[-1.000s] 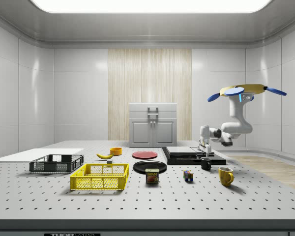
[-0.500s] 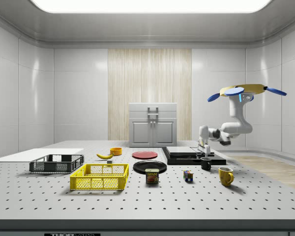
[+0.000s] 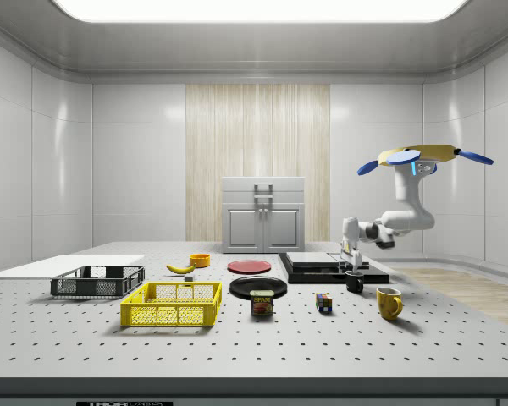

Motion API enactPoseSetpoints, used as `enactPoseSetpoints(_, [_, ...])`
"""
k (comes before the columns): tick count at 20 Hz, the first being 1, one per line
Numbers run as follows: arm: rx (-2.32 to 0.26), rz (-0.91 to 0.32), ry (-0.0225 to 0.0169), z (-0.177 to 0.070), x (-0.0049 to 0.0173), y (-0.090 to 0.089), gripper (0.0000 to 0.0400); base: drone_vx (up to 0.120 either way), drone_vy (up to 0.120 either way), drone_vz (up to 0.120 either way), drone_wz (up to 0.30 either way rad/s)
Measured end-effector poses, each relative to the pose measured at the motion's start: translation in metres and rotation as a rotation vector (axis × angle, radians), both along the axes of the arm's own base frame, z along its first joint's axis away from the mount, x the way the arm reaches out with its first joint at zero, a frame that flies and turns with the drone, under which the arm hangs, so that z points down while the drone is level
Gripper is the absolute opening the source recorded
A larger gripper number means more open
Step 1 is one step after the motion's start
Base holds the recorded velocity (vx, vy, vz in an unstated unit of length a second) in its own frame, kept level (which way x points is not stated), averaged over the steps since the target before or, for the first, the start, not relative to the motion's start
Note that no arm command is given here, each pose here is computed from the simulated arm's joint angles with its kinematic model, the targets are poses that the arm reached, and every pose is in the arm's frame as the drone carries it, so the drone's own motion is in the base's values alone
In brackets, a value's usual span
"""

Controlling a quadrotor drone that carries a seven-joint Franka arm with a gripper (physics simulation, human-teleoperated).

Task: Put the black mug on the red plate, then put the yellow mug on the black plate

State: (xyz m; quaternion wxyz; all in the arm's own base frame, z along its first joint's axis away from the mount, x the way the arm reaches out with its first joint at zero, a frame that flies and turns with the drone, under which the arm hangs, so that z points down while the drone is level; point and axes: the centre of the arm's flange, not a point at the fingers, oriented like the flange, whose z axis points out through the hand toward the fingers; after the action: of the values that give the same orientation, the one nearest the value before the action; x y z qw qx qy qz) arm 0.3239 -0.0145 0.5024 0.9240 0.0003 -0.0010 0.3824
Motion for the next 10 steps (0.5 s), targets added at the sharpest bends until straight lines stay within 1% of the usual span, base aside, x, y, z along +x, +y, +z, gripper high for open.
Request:
enactPoseSetpoints(5, [0.0, 0.0, 0.0, 0.005, 0.0004, -0.0024, 0.04, 0.0, 0.0, 0.0, 0.0])
enactPoseSetpoints(10, [0.0, 0.0, -0.0001, 0.0066, 0.0005, -0.0005, 0.04, 0.0, 0.0, 0.0, 0.0])
